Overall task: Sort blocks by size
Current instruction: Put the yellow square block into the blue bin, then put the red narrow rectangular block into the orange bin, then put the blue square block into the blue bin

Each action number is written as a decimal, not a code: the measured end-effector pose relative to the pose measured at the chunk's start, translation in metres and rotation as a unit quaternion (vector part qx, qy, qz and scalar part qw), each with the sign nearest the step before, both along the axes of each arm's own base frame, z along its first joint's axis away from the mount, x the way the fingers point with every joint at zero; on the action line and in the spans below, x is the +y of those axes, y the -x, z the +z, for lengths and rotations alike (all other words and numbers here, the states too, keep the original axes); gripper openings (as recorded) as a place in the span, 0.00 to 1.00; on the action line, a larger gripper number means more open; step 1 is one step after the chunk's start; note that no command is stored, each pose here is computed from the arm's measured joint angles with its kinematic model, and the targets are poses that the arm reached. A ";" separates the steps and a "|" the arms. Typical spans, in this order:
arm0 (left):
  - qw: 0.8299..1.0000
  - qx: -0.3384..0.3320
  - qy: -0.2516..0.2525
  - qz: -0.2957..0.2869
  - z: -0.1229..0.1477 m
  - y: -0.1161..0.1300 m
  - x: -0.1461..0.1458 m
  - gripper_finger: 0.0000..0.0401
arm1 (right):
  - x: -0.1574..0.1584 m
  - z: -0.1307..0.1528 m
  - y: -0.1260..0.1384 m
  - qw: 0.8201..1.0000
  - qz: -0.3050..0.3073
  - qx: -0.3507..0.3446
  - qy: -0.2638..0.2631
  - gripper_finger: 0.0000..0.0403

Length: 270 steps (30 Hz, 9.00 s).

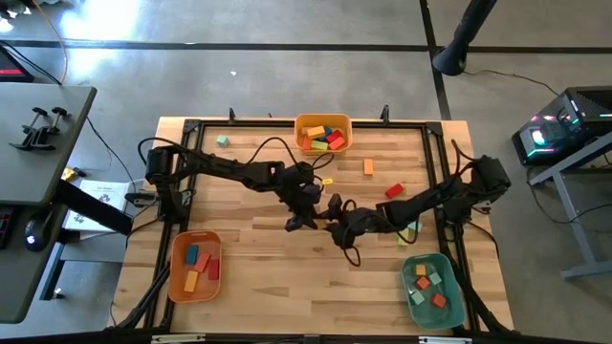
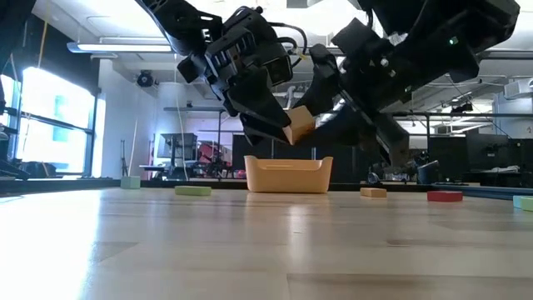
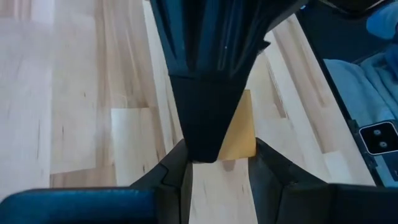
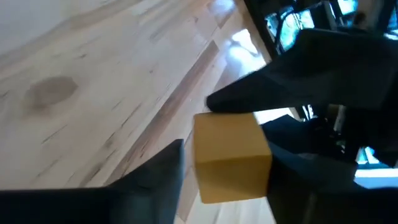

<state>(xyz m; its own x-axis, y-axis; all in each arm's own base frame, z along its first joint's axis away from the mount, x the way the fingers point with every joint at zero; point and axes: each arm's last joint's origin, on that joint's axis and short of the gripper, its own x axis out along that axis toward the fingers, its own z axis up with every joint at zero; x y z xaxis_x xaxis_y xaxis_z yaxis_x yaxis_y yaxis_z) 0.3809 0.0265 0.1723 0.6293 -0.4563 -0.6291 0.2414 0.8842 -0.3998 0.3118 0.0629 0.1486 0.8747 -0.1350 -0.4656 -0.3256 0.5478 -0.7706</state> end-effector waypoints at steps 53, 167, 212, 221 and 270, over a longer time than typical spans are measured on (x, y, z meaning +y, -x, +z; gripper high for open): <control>0.991 -0.102 -0.077 0.035 0.014 -0.016 -0.044 0.50 | 0.127 0.054 0.186 0.538 -0.566 0.347 -0.520 0.55; 0.969 0.100 -0.219 0.055 0.017 0.050 -0.095 0.22 | -0.063 0.029 0.067 0.814 -0.326 -0.089 -0.474 0.31; 0.735 0.199 -0.169 0.626 0.108 0.179 -0.020 0.59 | -0.060 0.037 0.062 0.858 -0.236 -0.086 -0.448 0.31; 0.683 0.281 -0.172 0.652 0.098 0.194 0.103 0.62 | -0.060 0.037 0.062 0.857 -0.237 -0.087 -0.449 0.31; 0.723 0.476 -0.048 0.498 -0.018 0.172 0.216 0.29 | -0.059 0.034 0.063 0.846 -0.252 -0.076 -0.463 0.31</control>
<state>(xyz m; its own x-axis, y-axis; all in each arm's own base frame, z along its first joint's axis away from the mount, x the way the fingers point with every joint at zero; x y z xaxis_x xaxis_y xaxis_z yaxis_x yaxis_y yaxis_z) 0.2094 0.2421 0.1545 -0.1246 -0.0003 -0.9922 -0.8788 0.4643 0.1102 0.2488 0.0036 0.1827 0.8740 -0.1485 -0.4627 0.1947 0.9794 0.0534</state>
